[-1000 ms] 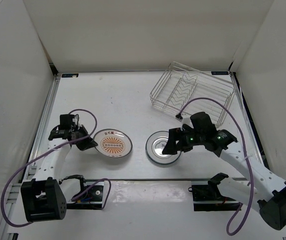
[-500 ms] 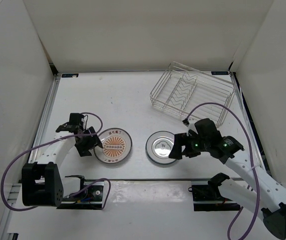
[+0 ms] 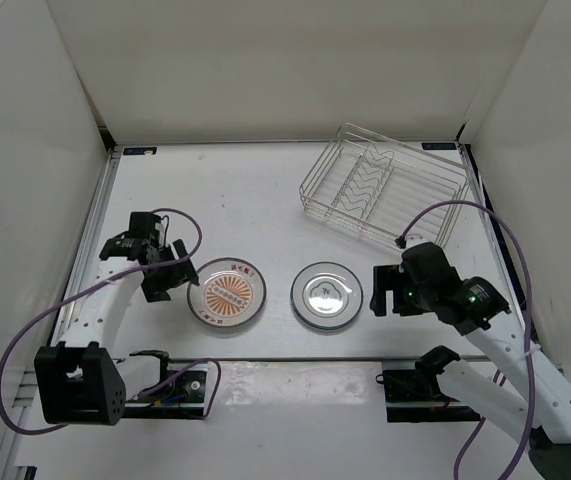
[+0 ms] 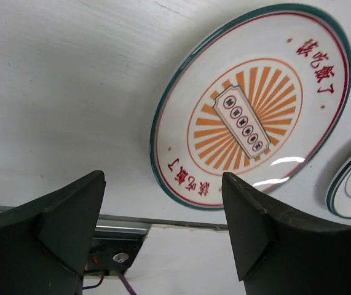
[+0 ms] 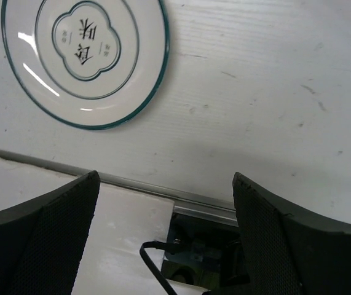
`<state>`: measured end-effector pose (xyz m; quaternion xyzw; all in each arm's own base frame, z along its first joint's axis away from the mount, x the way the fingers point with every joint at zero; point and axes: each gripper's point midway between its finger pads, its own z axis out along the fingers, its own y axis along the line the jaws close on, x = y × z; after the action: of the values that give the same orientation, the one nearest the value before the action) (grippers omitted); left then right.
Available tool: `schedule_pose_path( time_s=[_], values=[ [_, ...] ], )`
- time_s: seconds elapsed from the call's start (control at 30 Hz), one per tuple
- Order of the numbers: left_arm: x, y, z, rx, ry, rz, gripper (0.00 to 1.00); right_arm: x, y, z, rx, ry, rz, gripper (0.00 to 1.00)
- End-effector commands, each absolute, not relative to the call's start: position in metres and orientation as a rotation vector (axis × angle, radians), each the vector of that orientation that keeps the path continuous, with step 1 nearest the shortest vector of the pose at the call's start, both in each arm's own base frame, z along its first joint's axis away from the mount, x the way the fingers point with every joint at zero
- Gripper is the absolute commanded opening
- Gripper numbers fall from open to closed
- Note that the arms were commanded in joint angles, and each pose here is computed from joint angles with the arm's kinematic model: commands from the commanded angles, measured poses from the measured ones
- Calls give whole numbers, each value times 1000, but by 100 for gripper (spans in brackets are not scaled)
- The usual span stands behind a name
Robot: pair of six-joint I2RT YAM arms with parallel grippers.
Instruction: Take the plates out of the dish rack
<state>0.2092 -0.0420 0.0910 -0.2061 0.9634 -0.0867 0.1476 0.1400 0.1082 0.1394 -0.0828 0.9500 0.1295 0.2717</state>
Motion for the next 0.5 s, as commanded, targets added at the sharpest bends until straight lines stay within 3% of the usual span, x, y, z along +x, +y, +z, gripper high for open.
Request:
schedule_pose_path(
  time_s=[0.0,0.23,0.33,0.47],
  values=[
    [198,-45,108,-443,2772,-250,87,145,82,160,-140,2502,198,90],
    [182,-56,126,-71,2601,-153,84,148,64,175,-77,2430,122,90],
    [176,-45,114,-3,2574,-30,87,148,56,179,-68,2445,58,90],
    [166,-57,111,103,2597,-64,87,147,53,174,-62,2474,18,90]
  ],
)
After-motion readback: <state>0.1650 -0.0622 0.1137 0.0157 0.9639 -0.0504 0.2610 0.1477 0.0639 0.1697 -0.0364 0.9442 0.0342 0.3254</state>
